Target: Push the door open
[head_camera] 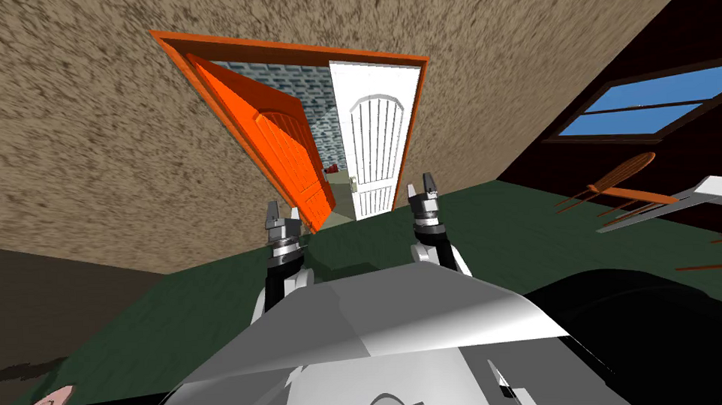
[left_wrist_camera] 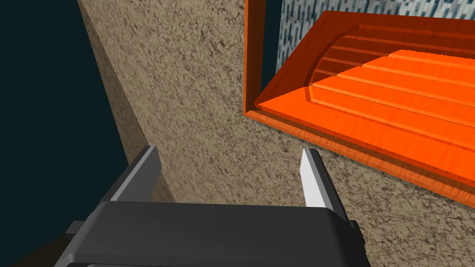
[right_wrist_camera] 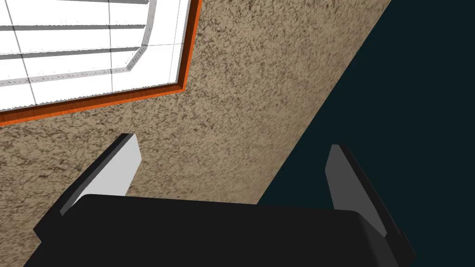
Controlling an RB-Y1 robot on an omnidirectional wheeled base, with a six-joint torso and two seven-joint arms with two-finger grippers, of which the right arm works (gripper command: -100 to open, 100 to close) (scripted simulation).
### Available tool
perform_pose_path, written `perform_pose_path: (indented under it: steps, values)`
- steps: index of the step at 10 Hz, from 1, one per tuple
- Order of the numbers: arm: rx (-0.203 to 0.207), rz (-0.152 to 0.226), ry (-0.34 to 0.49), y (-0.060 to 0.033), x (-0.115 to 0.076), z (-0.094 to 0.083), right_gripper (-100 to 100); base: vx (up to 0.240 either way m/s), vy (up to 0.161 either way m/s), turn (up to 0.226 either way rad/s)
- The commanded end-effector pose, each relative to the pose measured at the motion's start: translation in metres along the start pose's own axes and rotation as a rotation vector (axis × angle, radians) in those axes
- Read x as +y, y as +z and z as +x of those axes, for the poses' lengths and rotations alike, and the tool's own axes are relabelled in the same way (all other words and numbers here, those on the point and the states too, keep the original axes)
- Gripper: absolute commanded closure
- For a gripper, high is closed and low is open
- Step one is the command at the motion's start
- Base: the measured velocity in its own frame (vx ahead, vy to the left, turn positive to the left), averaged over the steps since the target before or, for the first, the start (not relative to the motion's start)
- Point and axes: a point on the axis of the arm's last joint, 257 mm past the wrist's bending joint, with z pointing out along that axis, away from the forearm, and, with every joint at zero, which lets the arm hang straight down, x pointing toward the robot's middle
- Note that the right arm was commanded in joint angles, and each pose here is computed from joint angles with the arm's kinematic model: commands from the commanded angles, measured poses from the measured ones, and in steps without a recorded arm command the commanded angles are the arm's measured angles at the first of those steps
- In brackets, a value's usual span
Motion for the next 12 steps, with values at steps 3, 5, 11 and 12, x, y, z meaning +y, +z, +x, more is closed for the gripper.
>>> perform_pose_path:
  steps: [3, 5, 11, 12]
  values:
    - [0.029, 0.027, 0.052, 0.0004, -0.019, 0.018, -100, 0.163, 0.028, -0.098]
    - [0.054, 0.050, 0.094, 0.0002, -0.034, 0.033, -100, 0.197, 0.037, -0.113]
    - [0.124, 0.112, 0.196, -0.0027, -0.071, 0.077, -100, 0.142, 0.029, -0.114]
    - [0.146, 0.130, 0.224, -0.0044, -0.081, 0.091, -100, 0.121, 0.051, -0.165]
